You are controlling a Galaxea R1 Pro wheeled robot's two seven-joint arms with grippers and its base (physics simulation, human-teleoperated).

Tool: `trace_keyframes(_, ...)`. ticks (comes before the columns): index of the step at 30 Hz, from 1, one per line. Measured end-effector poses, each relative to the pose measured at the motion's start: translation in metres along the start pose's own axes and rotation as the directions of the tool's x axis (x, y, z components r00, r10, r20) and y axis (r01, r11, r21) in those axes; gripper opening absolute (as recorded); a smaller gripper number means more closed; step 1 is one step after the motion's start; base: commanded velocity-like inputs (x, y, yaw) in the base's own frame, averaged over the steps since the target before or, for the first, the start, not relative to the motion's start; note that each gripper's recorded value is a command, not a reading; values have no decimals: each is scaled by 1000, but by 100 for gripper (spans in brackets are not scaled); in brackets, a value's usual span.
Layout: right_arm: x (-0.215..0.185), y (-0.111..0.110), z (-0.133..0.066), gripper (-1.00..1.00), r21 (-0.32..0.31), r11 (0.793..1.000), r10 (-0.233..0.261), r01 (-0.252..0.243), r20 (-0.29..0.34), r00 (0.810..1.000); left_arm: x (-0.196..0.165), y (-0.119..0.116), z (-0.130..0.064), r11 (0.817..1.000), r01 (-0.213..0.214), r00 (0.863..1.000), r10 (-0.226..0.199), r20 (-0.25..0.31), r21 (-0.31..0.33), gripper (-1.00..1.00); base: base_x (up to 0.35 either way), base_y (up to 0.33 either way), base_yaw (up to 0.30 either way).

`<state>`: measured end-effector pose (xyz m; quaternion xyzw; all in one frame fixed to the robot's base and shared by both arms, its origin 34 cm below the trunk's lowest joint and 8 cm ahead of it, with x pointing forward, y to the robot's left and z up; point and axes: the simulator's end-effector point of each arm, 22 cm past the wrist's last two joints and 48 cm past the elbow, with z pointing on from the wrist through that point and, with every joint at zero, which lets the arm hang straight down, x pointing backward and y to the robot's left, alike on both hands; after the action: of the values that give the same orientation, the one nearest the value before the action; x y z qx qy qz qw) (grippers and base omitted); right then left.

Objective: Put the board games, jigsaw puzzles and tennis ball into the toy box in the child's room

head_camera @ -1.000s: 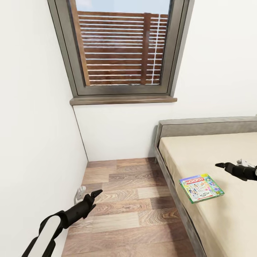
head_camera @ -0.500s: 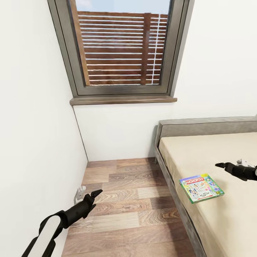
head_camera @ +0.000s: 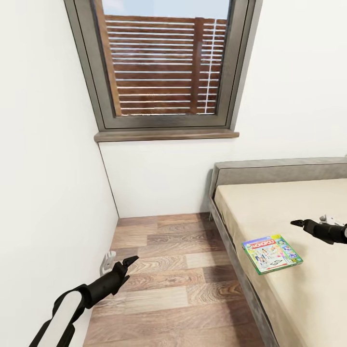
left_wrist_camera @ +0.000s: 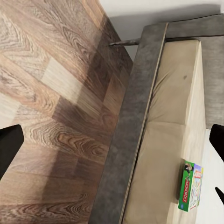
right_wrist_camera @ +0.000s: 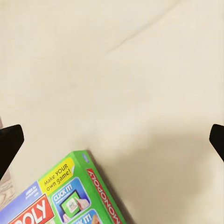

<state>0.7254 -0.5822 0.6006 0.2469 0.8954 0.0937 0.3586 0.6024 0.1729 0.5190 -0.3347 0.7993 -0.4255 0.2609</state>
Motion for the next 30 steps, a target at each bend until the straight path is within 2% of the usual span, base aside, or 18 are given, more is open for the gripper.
trace_keyframes(11,-1,-12,-4,100,37,999,20,-19,-18,1000,7,-12,2,999,-9,1000,10,-9,31,100,0,0,0)
trace_keyframes(30,-3,-16,-6,100,47,999,24,-23,-20,1000,9,-11,3,999,-6,1000,6,-9,33,100,0,0,0)
